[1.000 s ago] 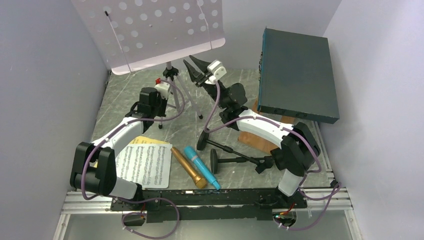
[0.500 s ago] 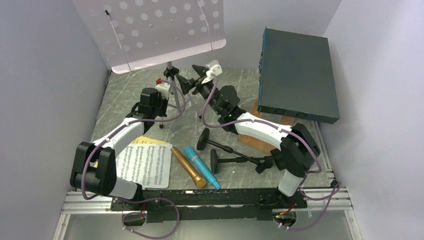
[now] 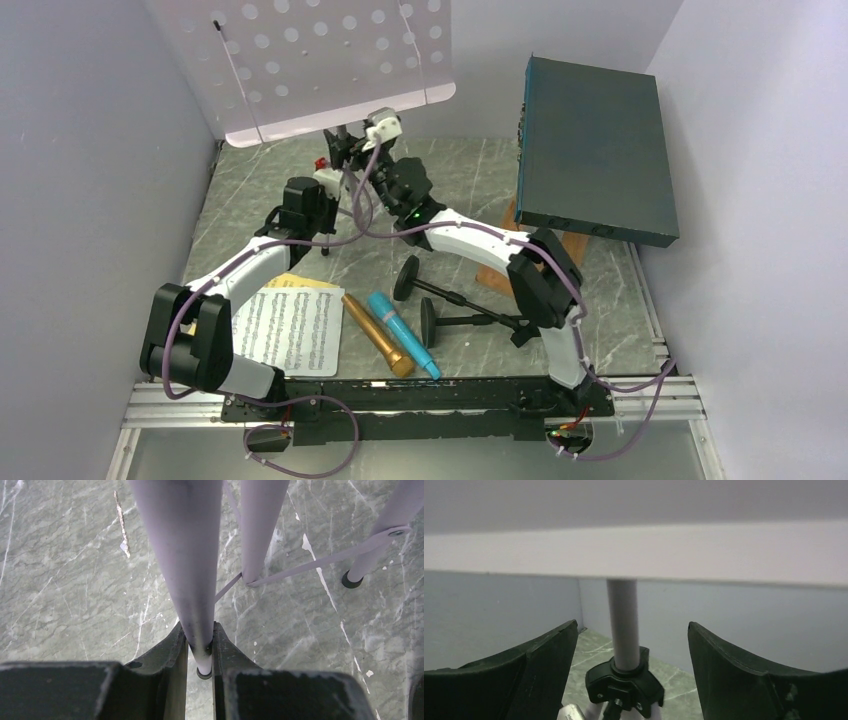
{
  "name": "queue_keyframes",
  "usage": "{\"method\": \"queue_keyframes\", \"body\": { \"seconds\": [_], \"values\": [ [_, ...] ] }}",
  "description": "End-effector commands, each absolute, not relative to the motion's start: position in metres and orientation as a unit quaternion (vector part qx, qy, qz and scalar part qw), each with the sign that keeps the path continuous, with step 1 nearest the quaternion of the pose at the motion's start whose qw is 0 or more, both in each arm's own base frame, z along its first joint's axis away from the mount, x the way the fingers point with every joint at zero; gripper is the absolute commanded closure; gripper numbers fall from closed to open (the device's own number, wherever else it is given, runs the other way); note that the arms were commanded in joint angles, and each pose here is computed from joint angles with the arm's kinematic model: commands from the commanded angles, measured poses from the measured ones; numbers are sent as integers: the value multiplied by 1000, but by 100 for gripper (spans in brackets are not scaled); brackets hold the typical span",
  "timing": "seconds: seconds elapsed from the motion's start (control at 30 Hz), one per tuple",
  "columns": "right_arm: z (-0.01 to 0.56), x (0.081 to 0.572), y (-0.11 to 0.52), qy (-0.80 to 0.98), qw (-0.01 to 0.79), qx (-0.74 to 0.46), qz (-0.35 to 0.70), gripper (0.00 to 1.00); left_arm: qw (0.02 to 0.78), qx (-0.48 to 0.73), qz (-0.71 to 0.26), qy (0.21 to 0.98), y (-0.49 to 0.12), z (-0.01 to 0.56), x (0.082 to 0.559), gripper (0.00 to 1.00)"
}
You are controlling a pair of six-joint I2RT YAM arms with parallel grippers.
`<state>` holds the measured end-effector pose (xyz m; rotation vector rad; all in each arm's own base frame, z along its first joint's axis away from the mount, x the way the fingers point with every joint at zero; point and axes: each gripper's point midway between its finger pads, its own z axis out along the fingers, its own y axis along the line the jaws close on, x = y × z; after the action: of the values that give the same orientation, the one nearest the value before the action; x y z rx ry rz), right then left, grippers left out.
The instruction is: Set up the instrument practice props
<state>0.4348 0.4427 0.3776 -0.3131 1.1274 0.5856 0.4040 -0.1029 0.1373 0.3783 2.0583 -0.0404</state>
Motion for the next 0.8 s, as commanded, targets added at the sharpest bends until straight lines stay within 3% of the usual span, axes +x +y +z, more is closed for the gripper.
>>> {"method": "queue_keyframes", "body": {
  "seconds": [0.0,0.3,0.37,0.5,0.57,0.6,0.77],
  "values": [
    [412,436,448,471,839,-127,241,18,467,204,-16,860,-113,114,389,100],
    [423,463,462,464,859,-106,187,27,467,210,-13,859,-114,114,386,100],
    [424,468,467,463,861,-117,174,37,467,211,-13,858,-114,114,386,100],
    [428,469,464,453,871,-144,122,71,467,219,-7,857,-112,115,384,100],
    [443,464,455,435,880,-166,100,95,464,235,-7,854,-113,114,382,100],
    [450,461,453,422,884,-182,88,100,460,242,-7,854,-113,113,381,100],
    [481,444,435,341,902,-261,47,100,428,255,-9,867,-108,103,381,100]
  ]
}}
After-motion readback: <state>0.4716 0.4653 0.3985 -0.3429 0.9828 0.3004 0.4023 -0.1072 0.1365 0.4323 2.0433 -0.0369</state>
